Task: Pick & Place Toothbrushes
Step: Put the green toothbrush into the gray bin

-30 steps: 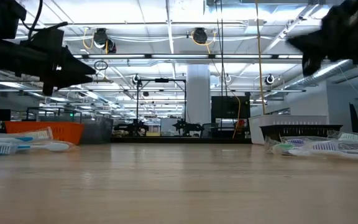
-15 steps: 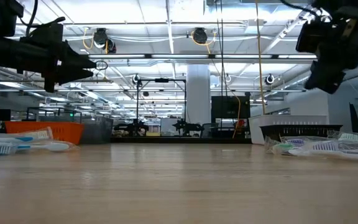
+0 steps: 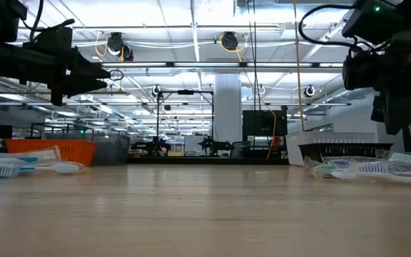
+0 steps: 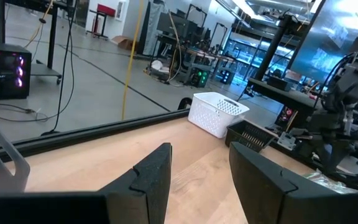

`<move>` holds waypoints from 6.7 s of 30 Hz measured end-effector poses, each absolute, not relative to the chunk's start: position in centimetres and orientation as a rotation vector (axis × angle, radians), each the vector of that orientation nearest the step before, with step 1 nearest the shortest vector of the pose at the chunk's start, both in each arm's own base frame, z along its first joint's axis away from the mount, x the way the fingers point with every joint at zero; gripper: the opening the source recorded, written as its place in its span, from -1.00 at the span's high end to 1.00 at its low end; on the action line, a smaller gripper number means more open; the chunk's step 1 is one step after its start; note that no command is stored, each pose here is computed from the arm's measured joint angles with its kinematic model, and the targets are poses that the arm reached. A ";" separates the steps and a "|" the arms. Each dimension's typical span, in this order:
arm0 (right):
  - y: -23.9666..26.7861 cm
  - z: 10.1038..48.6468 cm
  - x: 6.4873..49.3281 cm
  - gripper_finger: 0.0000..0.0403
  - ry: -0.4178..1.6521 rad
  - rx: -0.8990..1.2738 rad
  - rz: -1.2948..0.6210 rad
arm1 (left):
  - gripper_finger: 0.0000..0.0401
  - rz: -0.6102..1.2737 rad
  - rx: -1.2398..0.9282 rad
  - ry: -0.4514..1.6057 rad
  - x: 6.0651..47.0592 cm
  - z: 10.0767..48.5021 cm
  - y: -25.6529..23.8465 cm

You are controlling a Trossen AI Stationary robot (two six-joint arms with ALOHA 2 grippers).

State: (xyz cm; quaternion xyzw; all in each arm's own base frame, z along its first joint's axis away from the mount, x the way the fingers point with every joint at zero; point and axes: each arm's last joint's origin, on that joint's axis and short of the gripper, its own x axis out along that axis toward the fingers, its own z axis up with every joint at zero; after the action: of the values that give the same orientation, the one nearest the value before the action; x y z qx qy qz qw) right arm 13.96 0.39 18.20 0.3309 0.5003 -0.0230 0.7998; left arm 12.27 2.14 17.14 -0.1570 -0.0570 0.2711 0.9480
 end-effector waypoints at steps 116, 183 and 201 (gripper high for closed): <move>-0.8 23.2 20.1 0.99 0.721 0.443 0.065 | 0.20 0.352 -0.412 -0.202 12.6 18.1 1.7; -1.9 28.5 23.2 1.00 0.041 -0.007 -0.113 | 0.20 0.205 -0.347 -0.060 38.8 20.2 -1.1; -2.0 28.2 23.2 1.00 0.076 -0.009 -0.133 | 0.46 0.206 -0.283 0.022 40.9 19.9 -1.8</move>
State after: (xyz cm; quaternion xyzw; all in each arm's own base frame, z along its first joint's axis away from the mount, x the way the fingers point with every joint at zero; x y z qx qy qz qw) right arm 23.16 -1.99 28.20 -0.0044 0.0381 -0.0667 0.9970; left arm 40.87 -1.83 19.85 -0.1409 0.0109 0.1022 0.9847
